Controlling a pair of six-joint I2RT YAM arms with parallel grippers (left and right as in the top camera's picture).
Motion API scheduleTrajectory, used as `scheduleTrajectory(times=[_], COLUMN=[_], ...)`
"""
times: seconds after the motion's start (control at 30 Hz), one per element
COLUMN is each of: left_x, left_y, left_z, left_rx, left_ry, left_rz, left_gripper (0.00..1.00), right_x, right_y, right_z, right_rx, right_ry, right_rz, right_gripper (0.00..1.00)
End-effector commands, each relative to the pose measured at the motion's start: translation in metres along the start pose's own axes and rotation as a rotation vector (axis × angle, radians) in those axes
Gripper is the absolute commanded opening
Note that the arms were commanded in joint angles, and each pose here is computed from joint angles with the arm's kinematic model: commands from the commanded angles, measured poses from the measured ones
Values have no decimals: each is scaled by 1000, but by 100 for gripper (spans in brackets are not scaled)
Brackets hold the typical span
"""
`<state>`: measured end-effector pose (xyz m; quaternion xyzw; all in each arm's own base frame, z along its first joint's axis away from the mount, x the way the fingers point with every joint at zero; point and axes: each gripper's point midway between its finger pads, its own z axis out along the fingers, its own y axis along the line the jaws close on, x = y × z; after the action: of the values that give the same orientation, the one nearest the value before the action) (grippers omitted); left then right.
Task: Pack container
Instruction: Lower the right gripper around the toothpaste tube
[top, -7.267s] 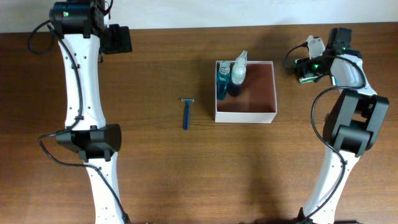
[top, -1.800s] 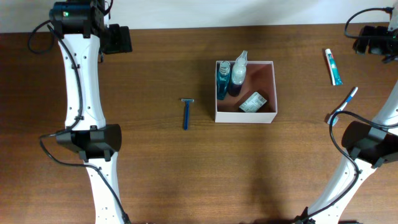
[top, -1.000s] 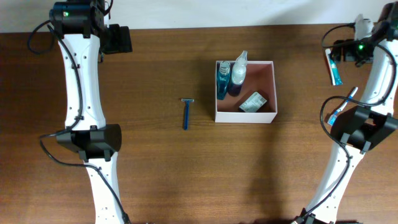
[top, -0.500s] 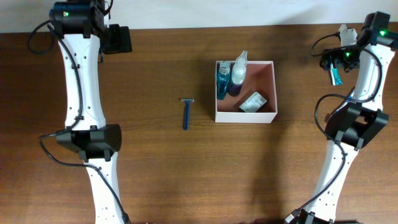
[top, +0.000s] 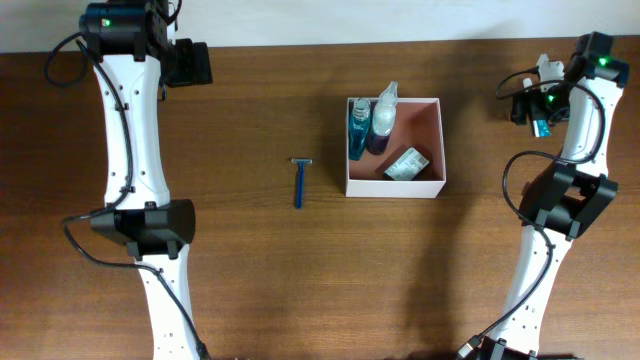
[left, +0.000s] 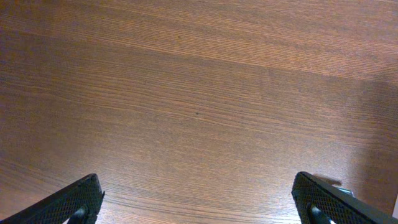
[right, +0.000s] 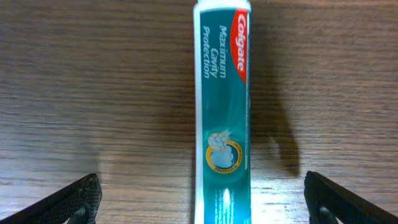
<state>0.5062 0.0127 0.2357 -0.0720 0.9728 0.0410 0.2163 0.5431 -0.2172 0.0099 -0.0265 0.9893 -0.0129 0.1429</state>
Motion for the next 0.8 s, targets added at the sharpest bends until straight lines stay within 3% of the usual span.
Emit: scheduleTrajectory(times=[0.0,0.23,0.33,0.57,0.77], left_x=[1,1,1,1,1], left_y=[3,3,3,3,3], left_z=[5,5,5,5,5], left_rx=[-14,-14,-14,-14,-14], left_ry=[9,9,9,9,9], left_rz=[-11,-11,-11,-11,-11], left_gripper=[99,99,99,99,99], right_x=[-1,-3,0,11,17], right_y=[1,-2,-1,3,4], right_z=[5,7,10,23,30], right_rx=[19,27,27,8,-1], right_ry=[7,-1,10,49,67], right_rz=[-16,-16,-15,-12,-9], right_gripper=[99,99,85,84,63])
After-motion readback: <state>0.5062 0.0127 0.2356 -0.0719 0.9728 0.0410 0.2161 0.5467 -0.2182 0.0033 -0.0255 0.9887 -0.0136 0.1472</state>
